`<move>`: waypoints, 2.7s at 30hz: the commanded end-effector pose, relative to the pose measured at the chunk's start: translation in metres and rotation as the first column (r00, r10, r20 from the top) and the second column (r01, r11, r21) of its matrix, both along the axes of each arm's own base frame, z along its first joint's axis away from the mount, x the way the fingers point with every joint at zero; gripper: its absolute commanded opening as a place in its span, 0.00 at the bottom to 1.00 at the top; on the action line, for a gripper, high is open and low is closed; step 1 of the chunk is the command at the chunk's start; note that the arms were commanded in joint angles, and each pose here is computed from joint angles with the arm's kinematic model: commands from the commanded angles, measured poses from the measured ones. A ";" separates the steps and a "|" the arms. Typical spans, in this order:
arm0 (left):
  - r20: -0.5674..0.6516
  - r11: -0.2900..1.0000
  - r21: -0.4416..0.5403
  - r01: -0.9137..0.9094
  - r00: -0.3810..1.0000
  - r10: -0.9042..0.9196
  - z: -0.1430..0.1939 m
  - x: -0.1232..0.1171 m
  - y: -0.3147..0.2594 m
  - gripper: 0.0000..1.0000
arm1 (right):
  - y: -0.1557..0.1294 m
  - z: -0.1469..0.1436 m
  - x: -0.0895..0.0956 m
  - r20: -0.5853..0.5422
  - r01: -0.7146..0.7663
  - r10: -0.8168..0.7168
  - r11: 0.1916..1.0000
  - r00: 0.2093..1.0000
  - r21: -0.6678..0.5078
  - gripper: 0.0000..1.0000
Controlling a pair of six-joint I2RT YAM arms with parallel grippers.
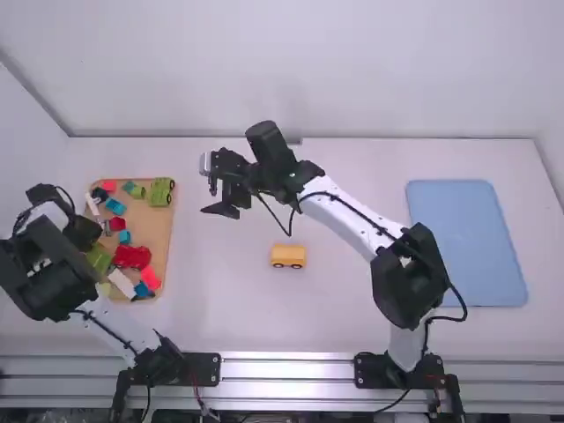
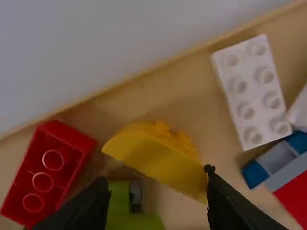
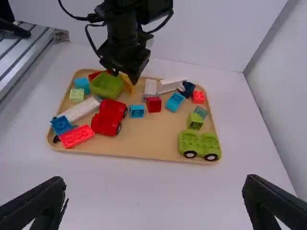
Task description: Assemble lego blocks to make yellow taxi
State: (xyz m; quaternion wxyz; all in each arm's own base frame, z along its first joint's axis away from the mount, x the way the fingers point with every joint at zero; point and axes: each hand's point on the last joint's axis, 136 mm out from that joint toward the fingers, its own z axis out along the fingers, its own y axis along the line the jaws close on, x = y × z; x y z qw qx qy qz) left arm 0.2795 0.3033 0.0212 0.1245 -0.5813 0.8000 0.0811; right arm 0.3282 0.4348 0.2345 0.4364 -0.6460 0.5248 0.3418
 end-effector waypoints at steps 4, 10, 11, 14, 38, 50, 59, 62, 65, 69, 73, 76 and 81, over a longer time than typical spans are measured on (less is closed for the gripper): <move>0.048 0.997 -0.080 0.005 0.999 -0.001 -0.005 0.006 -0.017 0.53 | 0.002 0.009 0.004 0.013 0.001 -0.001 1.000 1.000 0.018 0.98; 0.107 0.984 -0.079 -0.158 0.980 0.166 -0.002 0.010 -0.009 0.59 | 0.002 0.009 0.004 0.012 0.001 -0.001 1.000 1.000 0.016 0.98; 0.112 0.982 -0.076 -0.171 0.977 0.179 -0.002 0.011 -0.007 0.59 | 0.002 0.009 0.004 0.013 0.001 -0.001 1.000 1.000 0.017 0.98; 0.126 0.983 -0.068 -0.170 0.976 0.177 -0.001 0.014 -0.005 0.75 | 0.002 0.009 0.004 0.014 -0.001 0.000 1.000 1.000 0.018 0.98; 0.072 0.912 -0.005 -0.410 0.910 0.409 -0.023 -0.021 -0.003 0.54 | 0.002 0.009 0.004 0.015 0.000 0.000 1.000 1.000 0.017 0.99; 0.060 0.947 -0.024 -0.322 0.945 0.323 -0.023 -0.024 0.001 0.58 | 0.001 0.009 0.005 0.013 0.002 -0.002 1.000 1.000 0.015 0.98; 0.019 0.952 -0.010 -0.307 0.952 0.307 -0.030 -0.028 -0.001 0.40 | 0.001 0.007 0.004 0.005 0.002 -0.002 1.000 1.000 0.011 0.98; 0.006 0.961 -0.011 -0.278 0.961 0.278 -0.036 -0.027 -0.001 0.39 | 0.001 0.007 0.003 0.003 0.001 -0.001 1.000 1.000 0.009 0.98; -0.007 0.964 -0.013 -0.265 0.964 0.265 -0.043 -0.027 -0.001 0.37 | 0.001 0.007 0.003 0.004 0.001 -0.001 1.000 1.000 0.009 0.98; 0.001 0.964 -0.009 -0.265 0.964 0.265 -0.042 -0.026 0.001 0.35 | 0.001 0.007 0.003 0.004 0.001 -0.001 1.000 1.000 0.010 0.98; -0.001 0.962 -0.010 -0.271 0.963 0.271 -0.035 -0.025 0.006 0.24 | 0.001 0.007 0.003 0.004 0.001 -0.001 1.000 1.000 0.010 0.98; -0.018 0.977 -0.031 -0.212 0.977 0.211 -0.022 -0.017 0.004 0.17 | 0.001 0.007 0.004 0.004 0.002 -0.002 1.000 1.000 0.010 0.98; -0.014 0.988 -0.060 -0.146 0.989 0.145 0.007 -0.007 0.005 0.09 | -0.002 0.007 0.008 0.003 0.011 -0.011 1.000 1.000 0.010 0.98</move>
